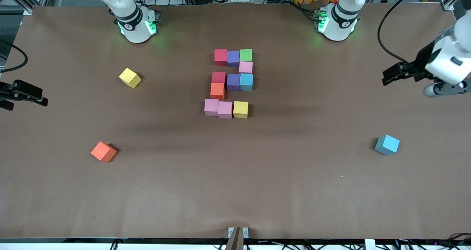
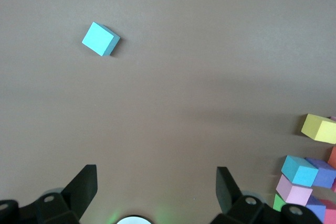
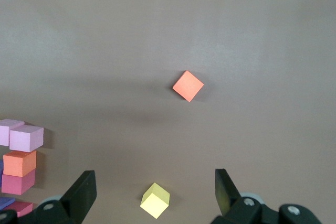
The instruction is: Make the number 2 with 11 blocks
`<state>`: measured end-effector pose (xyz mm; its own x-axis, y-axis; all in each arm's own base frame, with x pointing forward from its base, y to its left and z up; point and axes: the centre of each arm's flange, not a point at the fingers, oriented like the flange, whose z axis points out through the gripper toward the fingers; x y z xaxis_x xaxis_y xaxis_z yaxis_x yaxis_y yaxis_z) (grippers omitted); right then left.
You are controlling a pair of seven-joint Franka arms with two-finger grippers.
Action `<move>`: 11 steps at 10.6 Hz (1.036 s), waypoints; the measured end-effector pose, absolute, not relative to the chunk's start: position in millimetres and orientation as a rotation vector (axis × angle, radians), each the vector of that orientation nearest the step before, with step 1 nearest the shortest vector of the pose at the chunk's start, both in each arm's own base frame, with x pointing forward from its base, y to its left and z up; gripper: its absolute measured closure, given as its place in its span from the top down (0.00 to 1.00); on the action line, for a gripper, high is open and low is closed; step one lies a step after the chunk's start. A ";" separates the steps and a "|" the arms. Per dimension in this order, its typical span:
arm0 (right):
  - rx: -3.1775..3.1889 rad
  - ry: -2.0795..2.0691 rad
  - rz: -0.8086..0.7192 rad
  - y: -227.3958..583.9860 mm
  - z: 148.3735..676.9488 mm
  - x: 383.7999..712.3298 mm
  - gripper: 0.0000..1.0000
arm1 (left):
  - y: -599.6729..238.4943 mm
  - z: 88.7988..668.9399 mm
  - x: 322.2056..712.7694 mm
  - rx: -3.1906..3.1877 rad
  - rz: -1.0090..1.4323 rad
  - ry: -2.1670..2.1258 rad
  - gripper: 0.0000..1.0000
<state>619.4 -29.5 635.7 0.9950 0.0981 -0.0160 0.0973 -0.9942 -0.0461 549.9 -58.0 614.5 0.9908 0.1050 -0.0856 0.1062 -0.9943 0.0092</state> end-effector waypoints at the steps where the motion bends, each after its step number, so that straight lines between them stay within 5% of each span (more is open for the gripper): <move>1: -3.092 -0.152 0.028 -29.4 635.7 619.4 1.00 | -57.5 614.8 549.0 3.121 -0.139 0.162 1.00; 11: -3.092 -0.151 0.029 -29.4 635.7 619.4 1.00 | -73.4 643.9 542.8 3.136 -0.103 0.097 1.00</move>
